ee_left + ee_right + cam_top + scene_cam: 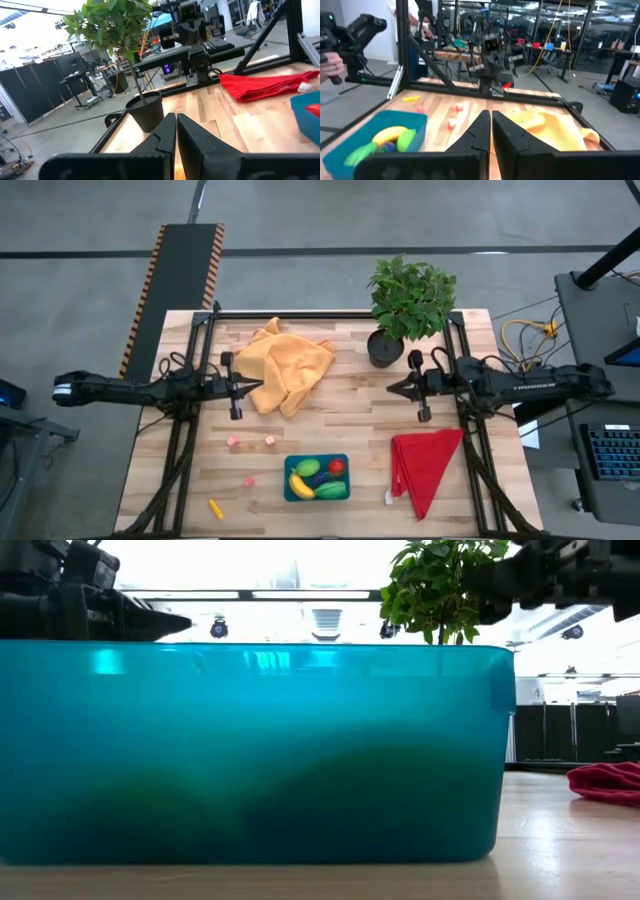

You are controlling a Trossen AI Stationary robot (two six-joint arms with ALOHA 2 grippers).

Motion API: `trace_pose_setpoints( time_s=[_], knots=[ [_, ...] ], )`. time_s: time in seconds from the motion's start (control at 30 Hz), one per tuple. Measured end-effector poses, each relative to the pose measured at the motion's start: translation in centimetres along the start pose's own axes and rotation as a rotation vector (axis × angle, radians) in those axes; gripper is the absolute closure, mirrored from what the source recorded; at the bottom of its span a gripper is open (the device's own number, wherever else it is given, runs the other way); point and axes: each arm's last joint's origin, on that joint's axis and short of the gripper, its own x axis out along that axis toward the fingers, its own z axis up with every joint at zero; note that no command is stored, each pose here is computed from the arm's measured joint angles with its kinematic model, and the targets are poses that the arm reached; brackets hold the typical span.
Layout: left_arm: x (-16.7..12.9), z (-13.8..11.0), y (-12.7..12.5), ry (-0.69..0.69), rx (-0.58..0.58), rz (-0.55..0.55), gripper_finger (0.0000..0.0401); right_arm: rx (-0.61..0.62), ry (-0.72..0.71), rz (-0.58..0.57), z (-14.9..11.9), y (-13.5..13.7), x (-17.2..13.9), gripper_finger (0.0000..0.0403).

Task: Pick and placing Produce into tupperware
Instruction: Put the top right pink peach into the blue bin

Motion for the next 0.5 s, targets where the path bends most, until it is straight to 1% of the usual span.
trace_pose_setpoints(
  time_s=[0.07, 0.17, 0.27, 0.33, 0.4, 0.5],
  knots=[
    [0.0, -0.1, 0.0, 0.007, 0.004, -0.004, 0.0401, 0.0, -0.002, 0.0, 0.3, -0.1, 0.2, 0.0394],
    [0.1, -0.2, -0.1, 0.016, -0.055, -0.014, 0.0401, -0.001, -0.006, -0.003, 0.8, -0.2, 0.4, 0.0394],
    [0.2, -0.2, -0.4, -0.001, -0.087, -0.11, 0.0401, 0.001, 0.005, -0.002, 0.9, -0.2, 0.8, 0.0394],
    [0.2, -0.3, -0.5, -0.001, -0.105, -0.133, 0.0399, 0.002, 0.015, -0.001, 0.8, -0.2, 0.9, 0.0394],
    [0.3, -0.3, -0.5, 0.007, -0.13, -0.131, 0.0385, 0.003, 0.027, 0.0, 0.6, -0.2, 1.1, 0.0394],
    [0.3, -0.3, -0.5, 0.016, -0.168, -0.133, 0.0343, -0.001, 0.04, 0.002, 0.6, -0.3, 1.4, 0.0394]
  ],
)
